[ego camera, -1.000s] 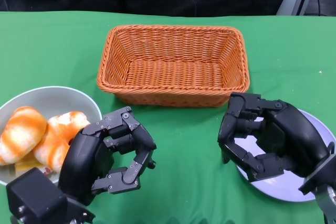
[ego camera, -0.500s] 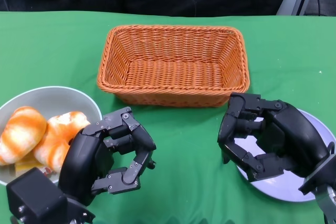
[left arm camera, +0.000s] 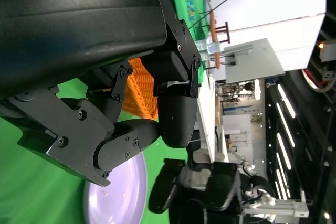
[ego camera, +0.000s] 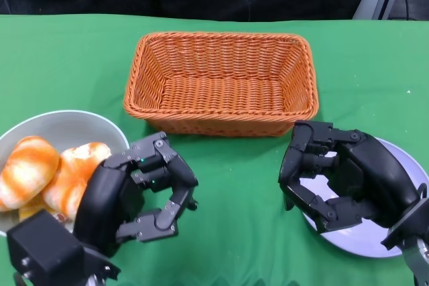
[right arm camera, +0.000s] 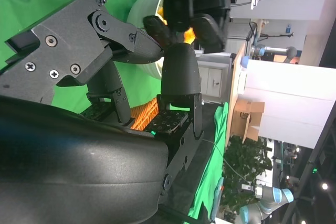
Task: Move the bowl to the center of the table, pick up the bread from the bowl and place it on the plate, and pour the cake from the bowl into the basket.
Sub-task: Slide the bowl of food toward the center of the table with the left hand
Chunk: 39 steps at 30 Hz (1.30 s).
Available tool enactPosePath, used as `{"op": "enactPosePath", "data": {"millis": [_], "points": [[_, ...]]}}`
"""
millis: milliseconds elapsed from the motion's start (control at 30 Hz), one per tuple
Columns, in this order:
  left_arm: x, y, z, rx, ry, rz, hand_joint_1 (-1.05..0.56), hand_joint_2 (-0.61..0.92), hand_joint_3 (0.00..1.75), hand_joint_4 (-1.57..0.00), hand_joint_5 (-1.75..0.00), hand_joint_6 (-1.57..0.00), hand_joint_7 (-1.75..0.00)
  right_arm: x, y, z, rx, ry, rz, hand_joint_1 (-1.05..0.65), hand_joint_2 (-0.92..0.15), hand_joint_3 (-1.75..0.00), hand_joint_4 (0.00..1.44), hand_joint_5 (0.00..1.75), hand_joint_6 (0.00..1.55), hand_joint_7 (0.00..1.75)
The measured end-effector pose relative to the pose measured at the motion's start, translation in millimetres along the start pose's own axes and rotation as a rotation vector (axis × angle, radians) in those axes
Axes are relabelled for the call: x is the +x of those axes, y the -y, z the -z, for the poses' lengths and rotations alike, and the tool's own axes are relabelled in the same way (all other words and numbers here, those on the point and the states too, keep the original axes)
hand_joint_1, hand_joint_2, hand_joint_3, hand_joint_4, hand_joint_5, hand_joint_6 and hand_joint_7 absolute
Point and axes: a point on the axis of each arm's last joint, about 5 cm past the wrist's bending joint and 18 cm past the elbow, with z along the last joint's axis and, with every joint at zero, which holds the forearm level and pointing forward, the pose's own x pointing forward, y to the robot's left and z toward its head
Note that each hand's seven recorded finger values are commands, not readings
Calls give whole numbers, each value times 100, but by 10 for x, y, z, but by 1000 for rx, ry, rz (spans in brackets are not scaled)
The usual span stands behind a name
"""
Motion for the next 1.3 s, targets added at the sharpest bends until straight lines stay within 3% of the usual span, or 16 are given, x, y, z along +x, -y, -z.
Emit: {"op": "enactPosePath", "data": {"millis": [233, 300, 433, 667, 800, 900, 1100, 1300], "points": [[93, -162, -172, 44, 88, -47, -15, 57, 110, -77, -150, -79, -123, -7, 4, 30, -5, -5, 3, -22, -52, -98, 73, 166, 69, 133], [100, -192, -199, 49, 105, -61, -15, 60, 102, -77, -145, -83, -110, -9, 6, 35, -9, 0, 4, -22, -53, -97, 73, 166, 69, 133], [121, -253, -289, 85, 140, -81, -21, 69, 74, -75, -119, -91, -62, -11, 10, 50, -11, 0, 3, -19, -54, -97, 73, 166, 68, 133], [117, -368, -430, 164, 175, -92, -25, 88, 25, -80, -70, -97, -10, -15, 13, 69, -7, -8, 1, -19, -53, -98, 73, 166, 69, 132], [96, -460, -481, 205, 180, -110, -33, 92, 12, -82, -43, -94, -2, -17, 17, 84, -10, -5, -4, -19, -53, -98, 73, 167, 68, 131], [96, -552, -532, 239, 200, -133, -37, 92, 13, -80, -25, -86, 0, -11, 24, 101, -13, -3, -7, -18, -55, -96, 73, 166, 68, 132], [77, -736, -580, 330, 180, -205, -44, 92, 14, -69, -13, -74, 0, -8, 24, 110, -11, -6, -11, -17, -56, -96, 72, 167, 67, 133], [9, -934, -518, 369, 95, -283, -54, 92, 11, -63, -5, -65, 0, -5, 17, 110, -13, 2, -23, -17, -57, -95, 72, 167, 66, 134]]}}
